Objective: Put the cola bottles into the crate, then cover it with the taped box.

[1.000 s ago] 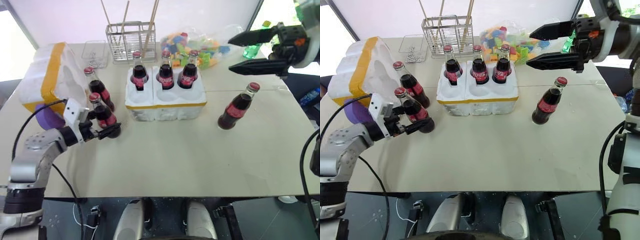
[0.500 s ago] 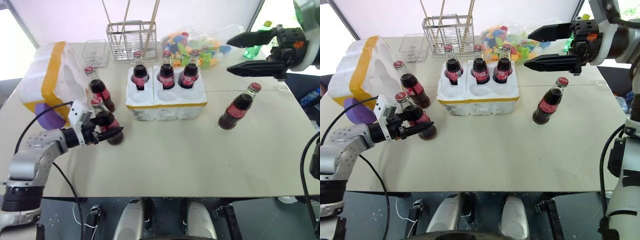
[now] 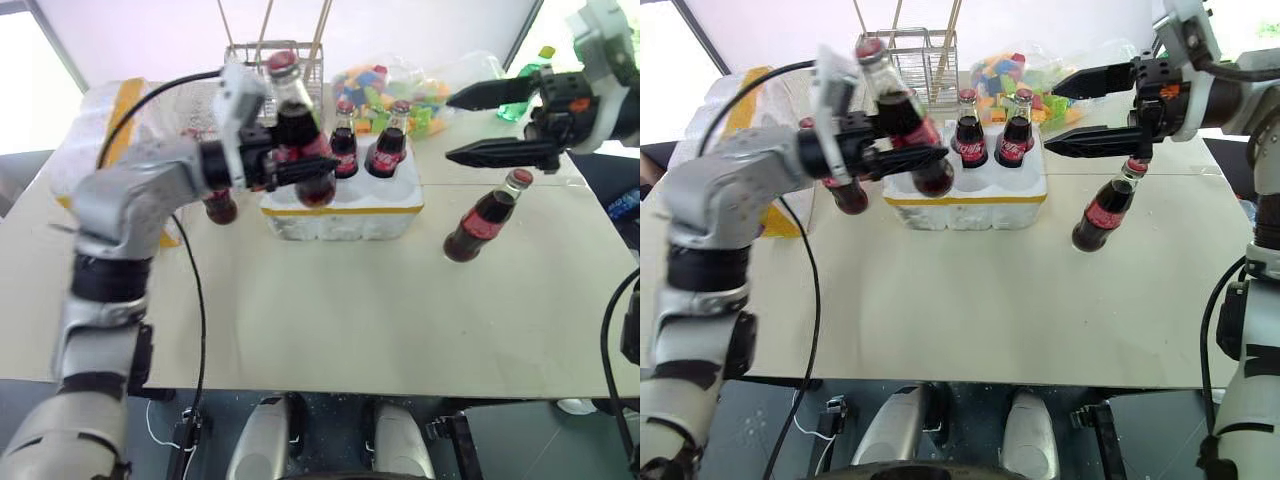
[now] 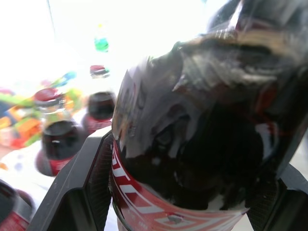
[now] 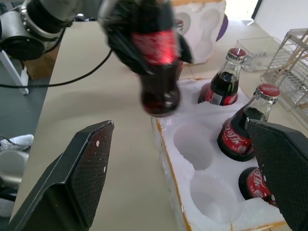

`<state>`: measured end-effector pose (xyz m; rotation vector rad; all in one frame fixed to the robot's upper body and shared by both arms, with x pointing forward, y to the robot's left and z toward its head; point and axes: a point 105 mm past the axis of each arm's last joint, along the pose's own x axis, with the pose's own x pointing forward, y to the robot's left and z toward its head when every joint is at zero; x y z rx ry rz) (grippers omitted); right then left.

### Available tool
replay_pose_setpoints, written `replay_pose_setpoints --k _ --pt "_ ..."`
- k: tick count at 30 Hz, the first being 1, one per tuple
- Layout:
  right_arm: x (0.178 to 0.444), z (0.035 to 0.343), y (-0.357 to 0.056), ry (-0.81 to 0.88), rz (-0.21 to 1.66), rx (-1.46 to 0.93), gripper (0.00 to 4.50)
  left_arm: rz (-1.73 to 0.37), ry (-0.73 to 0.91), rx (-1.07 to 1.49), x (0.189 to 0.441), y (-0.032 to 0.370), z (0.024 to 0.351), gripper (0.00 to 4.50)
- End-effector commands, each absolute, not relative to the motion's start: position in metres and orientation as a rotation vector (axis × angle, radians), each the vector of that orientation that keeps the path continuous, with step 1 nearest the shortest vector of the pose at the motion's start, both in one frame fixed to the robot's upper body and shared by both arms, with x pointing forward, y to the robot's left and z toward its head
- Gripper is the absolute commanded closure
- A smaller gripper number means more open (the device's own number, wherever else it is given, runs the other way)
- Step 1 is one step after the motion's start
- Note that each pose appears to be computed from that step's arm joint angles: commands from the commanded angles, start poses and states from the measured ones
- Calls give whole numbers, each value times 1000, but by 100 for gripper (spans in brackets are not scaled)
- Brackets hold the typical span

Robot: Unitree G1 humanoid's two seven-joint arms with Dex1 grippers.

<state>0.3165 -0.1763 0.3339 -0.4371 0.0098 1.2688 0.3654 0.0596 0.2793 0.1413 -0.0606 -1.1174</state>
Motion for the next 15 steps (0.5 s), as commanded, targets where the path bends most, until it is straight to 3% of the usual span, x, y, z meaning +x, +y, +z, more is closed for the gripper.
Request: replay_pose_setpoints --k 1,8,15 --pt "313 345 -174 -44 1250 -497 0 -1093 -184 184 384 43 304 164" --pt "312 341 -173 -50 1233 -481 0 -1100 -152 161 410 19 293 164" --pt "319 337 -178 -54 1177 -462 0 -1166 -111 194 403 22 280 164"
